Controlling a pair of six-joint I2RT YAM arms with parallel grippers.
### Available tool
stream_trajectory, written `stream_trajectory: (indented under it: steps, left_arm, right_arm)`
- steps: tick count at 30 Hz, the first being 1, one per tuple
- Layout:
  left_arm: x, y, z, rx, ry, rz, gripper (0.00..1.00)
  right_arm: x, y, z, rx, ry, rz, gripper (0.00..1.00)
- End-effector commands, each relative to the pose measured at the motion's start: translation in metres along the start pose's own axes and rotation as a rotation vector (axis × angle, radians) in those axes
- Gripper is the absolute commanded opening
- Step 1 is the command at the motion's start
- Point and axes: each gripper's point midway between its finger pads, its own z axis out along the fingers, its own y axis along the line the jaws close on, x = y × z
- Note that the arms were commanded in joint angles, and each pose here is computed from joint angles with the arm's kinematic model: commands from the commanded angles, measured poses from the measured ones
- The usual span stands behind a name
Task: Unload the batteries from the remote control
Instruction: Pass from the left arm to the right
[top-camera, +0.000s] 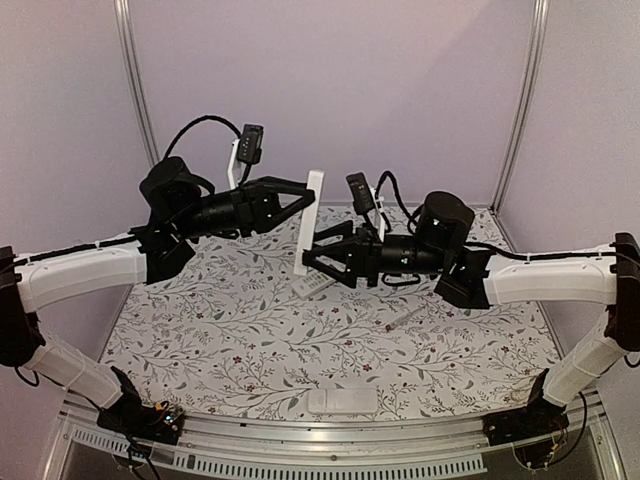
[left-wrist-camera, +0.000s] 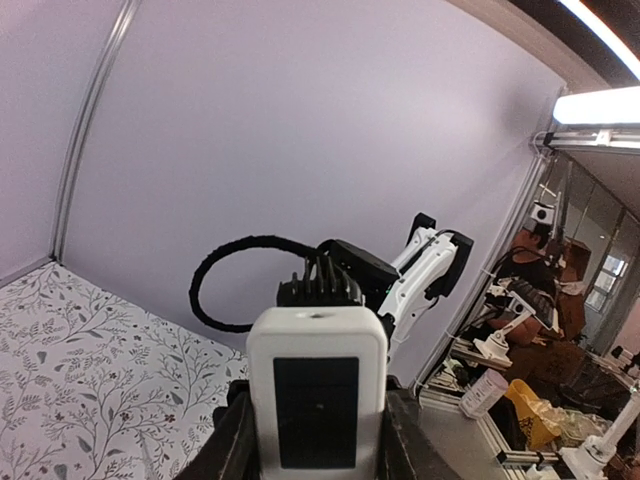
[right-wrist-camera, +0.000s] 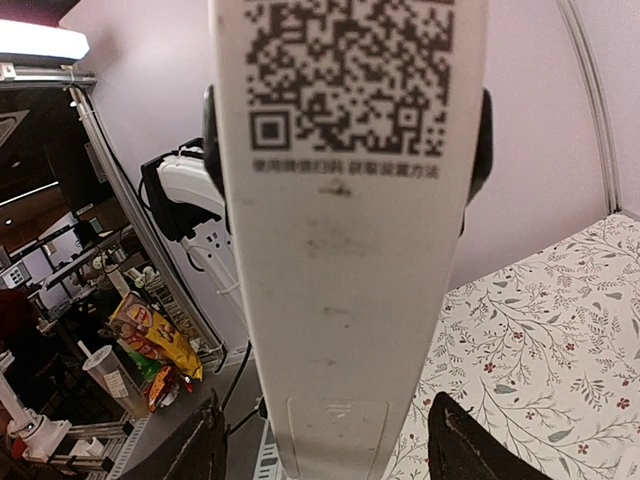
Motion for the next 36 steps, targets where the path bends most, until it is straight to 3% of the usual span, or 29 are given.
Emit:
stream_trajectory:
  steps: [1,6,15,17,20,23,27,36]
  left_arm:
    - [-0.011,-0.012,0.005,0.032,-0.033,0.04,0.25]
    - [-0.008,-0.008,0.006,0.023,-0.029,0.038,0.25]
    - [-0.004,-0.004,0.006,0.004,-0.015,0.042,0.26]
    - [-0.001,-0.001,0.006,-0.009,-0.004,0.04,0.35]
    - [0.0,0.007,0.002,-0.056,0.004,0.031,0.7]
    - [-0.005,0.02,-0.007,-0.142,0.007,0.022,0.88]
    - [-0.007,0.052,-0.023,-0.307,0.044,-0.009,0.95]
    - [0.034,0.109,-0.024,-0.508,0.296,-0.13,0.95]
  right_arm:
    - [-0.007,0.007,0.01,-0.037,-0.018,-0.008,0.65]
    - [-0.006,0.005,0.014,-0.033,-0.02,0.005,0.58]
    - [-0.008,-0.003,0.01,0.023,-0.049,0.023,0.29]
    - [-0.008,-0.007,0.007,0.05,-0.056,0.025,0.24]
    - [-0.004,-0.014,0.0,0.113,-0.051,0.026,0.22]
    - [0.006,-0.028,-0.01,0.214,-0.013,0.019,0.21]
    - [0.025,-0.049,-0.027,0.368,0.078,-0.024,0.2]
    - [0.07,-0.096,-0.066,0.671,0.308,-0.078,0.2]
